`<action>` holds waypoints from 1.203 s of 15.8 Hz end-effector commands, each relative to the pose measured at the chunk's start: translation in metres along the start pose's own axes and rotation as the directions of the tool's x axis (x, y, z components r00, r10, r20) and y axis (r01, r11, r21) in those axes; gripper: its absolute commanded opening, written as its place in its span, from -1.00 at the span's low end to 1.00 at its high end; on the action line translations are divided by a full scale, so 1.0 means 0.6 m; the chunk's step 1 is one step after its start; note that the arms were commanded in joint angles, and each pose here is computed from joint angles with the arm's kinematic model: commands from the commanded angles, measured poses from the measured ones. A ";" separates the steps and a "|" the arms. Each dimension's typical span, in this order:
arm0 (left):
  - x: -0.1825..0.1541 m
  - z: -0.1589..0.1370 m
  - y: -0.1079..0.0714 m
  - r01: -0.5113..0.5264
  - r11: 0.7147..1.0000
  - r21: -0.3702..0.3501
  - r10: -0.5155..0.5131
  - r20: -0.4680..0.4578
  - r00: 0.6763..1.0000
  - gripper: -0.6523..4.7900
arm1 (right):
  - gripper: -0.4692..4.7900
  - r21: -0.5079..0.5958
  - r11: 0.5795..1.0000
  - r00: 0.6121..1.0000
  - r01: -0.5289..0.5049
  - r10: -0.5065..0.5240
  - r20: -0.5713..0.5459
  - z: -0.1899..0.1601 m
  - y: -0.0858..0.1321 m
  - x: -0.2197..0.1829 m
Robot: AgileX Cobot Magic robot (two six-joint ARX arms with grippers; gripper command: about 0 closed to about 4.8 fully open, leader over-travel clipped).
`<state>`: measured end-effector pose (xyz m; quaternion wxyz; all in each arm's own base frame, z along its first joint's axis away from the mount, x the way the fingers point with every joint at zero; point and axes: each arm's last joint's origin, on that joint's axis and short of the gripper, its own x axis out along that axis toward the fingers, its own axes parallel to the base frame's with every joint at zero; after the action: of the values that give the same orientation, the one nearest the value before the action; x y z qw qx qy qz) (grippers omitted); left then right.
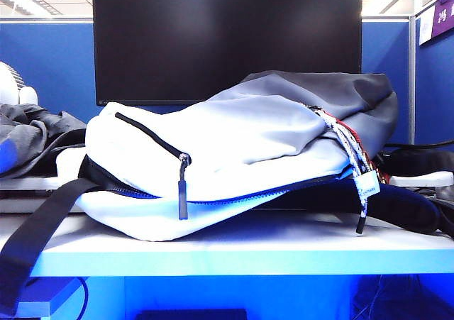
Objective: Take the gray clothes out of the backpack.
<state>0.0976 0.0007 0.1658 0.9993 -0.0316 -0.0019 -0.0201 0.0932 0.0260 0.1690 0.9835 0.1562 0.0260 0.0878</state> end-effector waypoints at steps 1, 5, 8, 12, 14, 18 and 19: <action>0.000 0.002 0.000 0.001 1.000 0.004 -0.001 0.014 1.000 -0.78 | -0.84 -0.001 1.000 1.000 -0.005 0.005 0.014 0.004 0.001 -0.001; 0.000 0.002 0.000 0.001 1.000 0.005 -0.001 0.014 1.000 -0.78 | -0.84 -0.001 1.000 1.000 -0.005 0.005 0.014 0.004 0.001 -0.001; 0.000 0.002 0.000 0.001 1.000 0.005 -0.001 0.014 1.000 -0.78 | -0.84 -0.133 0.991 1.000 0.014 -0.013 0.010 0.003 0.000 0.000; 0.000 0.002 0.000 0.001 1.000 0.005 -0.001 0.013 1.000 -0.78 | -0.84 -0.228 0.954 0.980 0.194 -0.200 -0.004 -0.010 -0.036 0.001; 0.000 0.002 0.000 0.000 1.000 0.005 0.000 0.011 1.000 -0.78 | -0.84 -0.221 0.925 0.950 0.310 -0.312 0.027 -0.005 -0.054 -0.003; 0.000 0.001 0.000 0.000 1.000 0.004 -0.001 0.008 1.000 -0.78 | -0.84 -0.277 0.906 0.947 0.321 -0.313 0.076 0.003 -0.055 -0.003; 0.000 0.001 0.000 0.000 1.000 0.004 -0.001 0.008 1.000 -0.78 | -0.84 -0.281 0.919 0.961 0.277 -0.269 0.066 0.002 -0.050 -0.002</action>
<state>0.0976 0.0007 0.1657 0.9993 -0.0317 -0.0014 -0.0201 0.0969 -0.0042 0.1596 0.9975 0.0100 0.0310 -0.0630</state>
